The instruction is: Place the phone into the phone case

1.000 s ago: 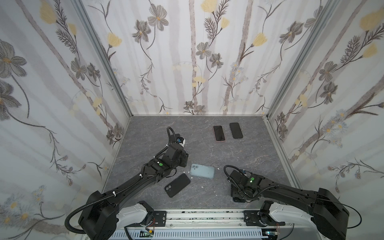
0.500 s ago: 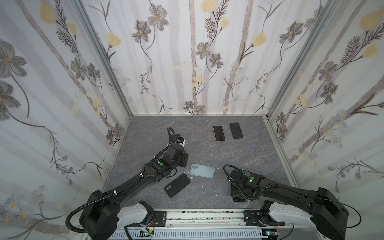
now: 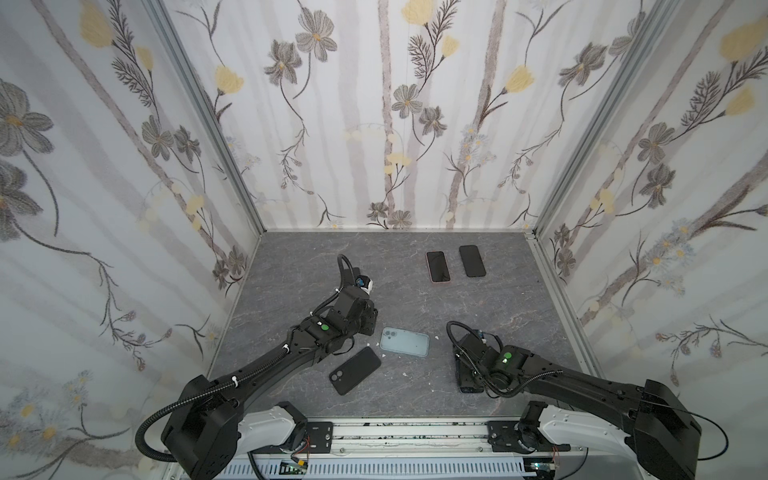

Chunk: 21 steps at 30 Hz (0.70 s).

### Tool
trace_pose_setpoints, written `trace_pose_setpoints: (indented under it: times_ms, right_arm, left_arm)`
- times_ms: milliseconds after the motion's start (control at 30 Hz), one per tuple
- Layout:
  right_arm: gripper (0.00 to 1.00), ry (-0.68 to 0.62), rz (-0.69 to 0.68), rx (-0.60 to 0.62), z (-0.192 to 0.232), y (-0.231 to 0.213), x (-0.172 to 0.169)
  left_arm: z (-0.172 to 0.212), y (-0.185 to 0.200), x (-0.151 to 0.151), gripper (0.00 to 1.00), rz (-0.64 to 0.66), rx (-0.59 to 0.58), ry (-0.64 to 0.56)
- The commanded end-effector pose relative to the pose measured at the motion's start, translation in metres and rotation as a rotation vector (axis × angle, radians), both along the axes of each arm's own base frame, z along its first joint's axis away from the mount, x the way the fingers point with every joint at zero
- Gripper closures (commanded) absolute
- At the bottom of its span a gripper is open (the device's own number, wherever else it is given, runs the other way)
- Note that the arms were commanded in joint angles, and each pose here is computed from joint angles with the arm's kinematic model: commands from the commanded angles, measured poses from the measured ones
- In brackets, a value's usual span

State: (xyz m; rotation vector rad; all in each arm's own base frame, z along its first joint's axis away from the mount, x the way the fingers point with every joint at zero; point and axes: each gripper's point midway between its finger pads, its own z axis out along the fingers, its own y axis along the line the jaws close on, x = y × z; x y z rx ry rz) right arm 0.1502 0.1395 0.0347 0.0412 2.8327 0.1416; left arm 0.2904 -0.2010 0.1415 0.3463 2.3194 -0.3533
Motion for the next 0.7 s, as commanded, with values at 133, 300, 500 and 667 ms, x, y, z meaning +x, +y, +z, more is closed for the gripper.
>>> trace_pose_setpoints:
  times_ms: [133, 300, 500, 667]
  right_arm:
    - [0.82, -0.112, 0.03, -0.019, 0.026, 0.005, 0.021]
    - [0.83, -0.184, 0.085, 0.019, 0.054, 0.024, 0.037]
    - [0.83, -0.308, 0.182, 0.094, 0.107, 0.056, 0.06]
    - [0.83, -0.398, 0.27, 0.152, 0.147, 0.081, 0.072]
  left_arm:
    - [0.011, -0.018, 0.002, 0.53, -0.056, -0.064, -0.001]
    - [0.032, -0.045, -0.004, 0.54, -0.147, -0.174, 0.051]
    - [0.076, -0.085, -0.015, 0.52, -0.287, -0.357, 0.129]
    - [0.119, -0.109, -0.029, 0.5, -0.401, -0.519, 0.179]
